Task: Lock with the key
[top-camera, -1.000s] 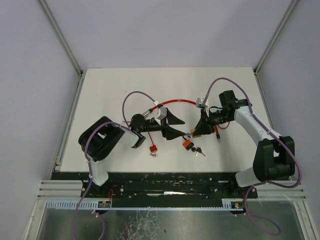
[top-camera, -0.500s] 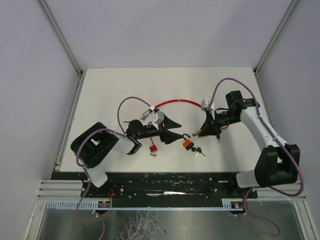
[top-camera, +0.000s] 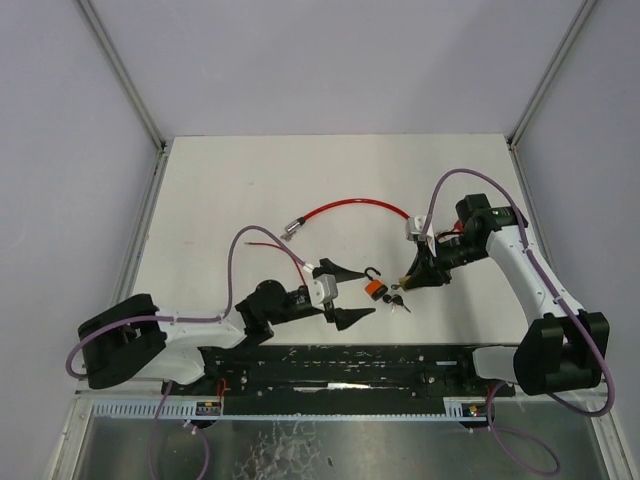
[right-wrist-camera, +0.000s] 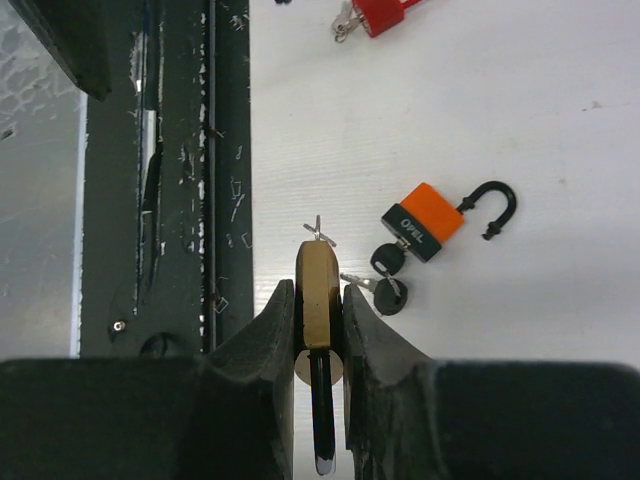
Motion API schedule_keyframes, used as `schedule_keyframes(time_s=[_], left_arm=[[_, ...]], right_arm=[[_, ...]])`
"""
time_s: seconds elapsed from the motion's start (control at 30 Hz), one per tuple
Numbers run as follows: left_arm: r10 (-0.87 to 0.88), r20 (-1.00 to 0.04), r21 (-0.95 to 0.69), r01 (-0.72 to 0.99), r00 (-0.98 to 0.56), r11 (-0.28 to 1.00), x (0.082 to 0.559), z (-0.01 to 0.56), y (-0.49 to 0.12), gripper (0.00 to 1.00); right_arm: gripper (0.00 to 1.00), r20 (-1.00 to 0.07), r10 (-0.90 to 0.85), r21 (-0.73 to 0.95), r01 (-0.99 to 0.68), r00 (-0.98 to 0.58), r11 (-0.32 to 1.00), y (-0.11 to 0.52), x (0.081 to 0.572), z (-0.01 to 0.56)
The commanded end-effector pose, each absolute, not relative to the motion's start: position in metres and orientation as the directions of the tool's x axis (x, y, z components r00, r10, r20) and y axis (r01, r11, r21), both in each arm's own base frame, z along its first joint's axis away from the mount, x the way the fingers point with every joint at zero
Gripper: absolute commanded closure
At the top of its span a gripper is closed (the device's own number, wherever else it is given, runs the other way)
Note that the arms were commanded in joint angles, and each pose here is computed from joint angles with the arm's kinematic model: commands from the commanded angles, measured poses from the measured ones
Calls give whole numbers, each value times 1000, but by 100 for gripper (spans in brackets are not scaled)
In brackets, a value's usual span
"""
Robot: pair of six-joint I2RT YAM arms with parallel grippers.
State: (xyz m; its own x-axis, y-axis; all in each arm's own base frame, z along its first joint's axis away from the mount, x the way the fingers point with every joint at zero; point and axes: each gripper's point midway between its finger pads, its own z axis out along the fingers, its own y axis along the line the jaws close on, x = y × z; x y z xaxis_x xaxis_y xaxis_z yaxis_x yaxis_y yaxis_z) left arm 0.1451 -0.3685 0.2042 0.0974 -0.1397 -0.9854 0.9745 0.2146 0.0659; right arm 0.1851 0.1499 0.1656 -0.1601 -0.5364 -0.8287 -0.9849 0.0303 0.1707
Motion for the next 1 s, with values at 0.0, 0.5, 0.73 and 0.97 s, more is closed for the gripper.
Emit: schedule_keyframes(time_s=[0.0,0.5,0.73,0.97], left_arm=[[-37,-984,149,911,176,385,161,209,-367,26],[-25,-959,245,871,282,426,132,243,-416,25],[177,-937,343,883,300,320,130,267,-440,17],[279,-898,405,887,339,224,126,306,-436,0]], right_arm=[[100,-852,-484,226,-974,-200,5,157,173,173],[100,-842,-451,299,-952,-296,68,161,172,187],[100,-839,-430,306,-942,-334,136,154,179,189],[100,-845,-387,322,-929,-369,182,148,185,193]])
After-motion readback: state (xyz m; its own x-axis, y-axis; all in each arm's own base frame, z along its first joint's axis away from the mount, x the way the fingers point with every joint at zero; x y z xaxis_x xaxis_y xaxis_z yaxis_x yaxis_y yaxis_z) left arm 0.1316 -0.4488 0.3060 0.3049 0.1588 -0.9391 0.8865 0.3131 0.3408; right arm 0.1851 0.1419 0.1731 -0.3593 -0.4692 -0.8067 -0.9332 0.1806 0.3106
